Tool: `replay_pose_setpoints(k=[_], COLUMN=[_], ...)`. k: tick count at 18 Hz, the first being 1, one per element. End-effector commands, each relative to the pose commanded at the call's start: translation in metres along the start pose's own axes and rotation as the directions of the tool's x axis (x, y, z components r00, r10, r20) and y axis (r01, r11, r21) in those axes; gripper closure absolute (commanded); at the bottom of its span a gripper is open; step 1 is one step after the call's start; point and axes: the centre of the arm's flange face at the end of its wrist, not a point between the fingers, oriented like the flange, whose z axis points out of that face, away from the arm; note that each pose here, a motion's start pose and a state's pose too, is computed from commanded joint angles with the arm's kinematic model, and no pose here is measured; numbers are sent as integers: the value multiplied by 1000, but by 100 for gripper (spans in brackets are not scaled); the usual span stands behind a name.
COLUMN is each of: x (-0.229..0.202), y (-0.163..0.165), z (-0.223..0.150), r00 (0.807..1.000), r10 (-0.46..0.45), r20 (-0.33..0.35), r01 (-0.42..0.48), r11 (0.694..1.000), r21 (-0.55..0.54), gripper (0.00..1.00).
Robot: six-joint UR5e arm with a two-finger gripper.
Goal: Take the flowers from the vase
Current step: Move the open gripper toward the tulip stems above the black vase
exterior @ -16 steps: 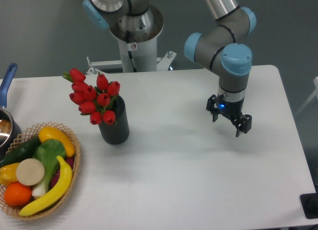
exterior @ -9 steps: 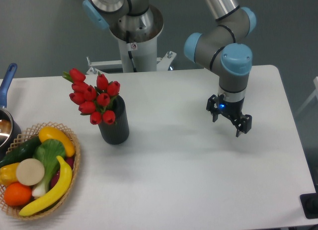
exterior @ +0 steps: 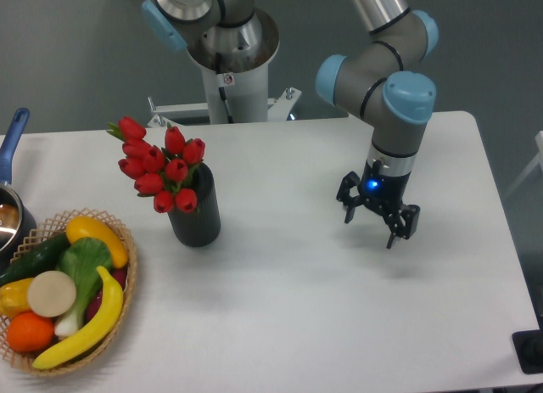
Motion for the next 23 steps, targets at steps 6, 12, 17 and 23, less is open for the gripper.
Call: replay_pose_setpoints(k=[6,12,17,23], x=[16,28,67,133], y=[-47,-76,-77,-64], z=[-17,-54,-69,-77], r00=[999,992,991,996], r10=[-36,-120,-111,-31], r20=[10,-47,-77,-79], r01=[35,128,132,60], r11=[998,946,924,918], r21=[60,299,359,391], gripper=[0,0,0,0])
